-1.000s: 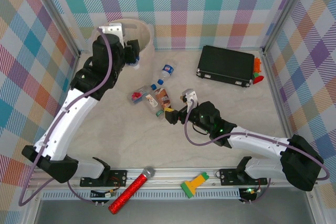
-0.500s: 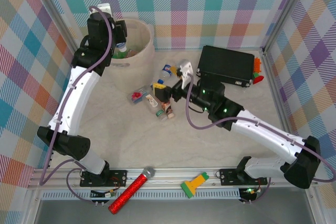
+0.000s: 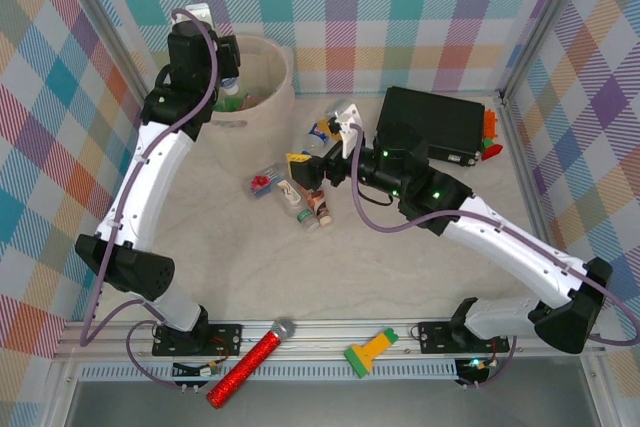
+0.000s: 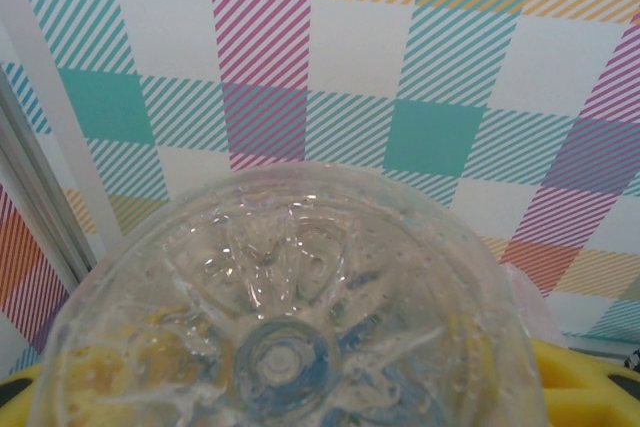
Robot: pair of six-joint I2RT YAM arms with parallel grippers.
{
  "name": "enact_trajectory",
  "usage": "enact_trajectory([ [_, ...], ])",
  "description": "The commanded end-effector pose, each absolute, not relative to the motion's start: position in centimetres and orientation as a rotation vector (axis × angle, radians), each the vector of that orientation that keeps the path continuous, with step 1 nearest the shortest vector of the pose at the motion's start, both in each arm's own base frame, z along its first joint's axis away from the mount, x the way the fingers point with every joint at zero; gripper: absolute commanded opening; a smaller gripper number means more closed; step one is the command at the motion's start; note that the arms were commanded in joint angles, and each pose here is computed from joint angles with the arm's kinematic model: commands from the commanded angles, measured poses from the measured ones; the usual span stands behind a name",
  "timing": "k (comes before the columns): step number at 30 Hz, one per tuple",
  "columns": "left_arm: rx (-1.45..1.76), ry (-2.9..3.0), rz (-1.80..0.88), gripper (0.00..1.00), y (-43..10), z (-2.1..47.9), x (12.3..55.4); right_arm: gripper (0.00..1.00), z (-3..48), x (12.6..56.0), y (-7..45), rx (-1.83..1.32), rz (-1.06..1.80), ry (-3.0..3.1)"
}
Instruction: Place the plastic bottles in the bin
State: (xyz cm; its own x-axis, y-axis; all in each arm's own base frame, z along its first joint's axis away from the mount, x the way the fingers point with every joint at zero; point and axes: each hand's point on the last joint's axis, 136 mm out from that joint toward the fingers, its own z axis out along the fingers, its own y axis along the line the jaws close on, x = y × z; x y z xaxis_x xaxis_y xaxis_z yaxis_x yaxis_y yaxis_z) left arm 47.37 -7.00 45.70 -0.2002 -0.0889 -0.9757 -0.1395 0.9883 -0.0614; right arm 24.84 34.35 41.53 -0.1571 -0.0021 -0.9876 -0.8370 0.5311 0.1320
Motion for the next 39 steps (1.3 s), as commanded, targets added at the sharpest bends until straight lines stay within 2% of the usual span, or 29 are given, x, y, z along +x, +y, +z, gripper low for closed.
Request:
enact_trajectory([
  [1,-0.167,1.733,0.074,0.50,-6.7,46.1,48.9,0.99,42.6,24.2,33.8,-0.734,0.894,1.547],
  [10,-0.150,1.718,0.096,0.51,-7.5,45.2,52.4,0.99,43.1,23.9,33.3,-0.725,0.893,1.545],
  [16,-0.188,1.758,0.074,0.59,-7.8,43.2,53.9,0.99,43.2,23.9,33.1,-0.719,0.887,1.546],
  [18,-0.184,1.770,0.067,0.74,-8.0,42.8,54.0,0.99,43.3,24.0,33.0,-0.716,0.883,1.543],
  [20,-0.195,1.773,0.057,0.94,-7.9,42.9,53.7,0.99,43.3,24.0,33.0,-0.712,0.883,1.543],
  [21,-0.198,1.774,0.054,1.00,-7.9,43.0,53.6,0.99,43.2,24.0,33.0,-0.713,0.884,1.543],
  [32,-0.207,1.796,-0.019,1.00,-7.9,44.2,50.6,0.99,42.6,24.4,33.8,-0.718,0.904,1.564],
  [39,-0.248,1.807,-0.210,1.00,-8.6,43.5,46.5,0.99,42.1,24.8,34.3,-0.719,0.904,1.581],
])
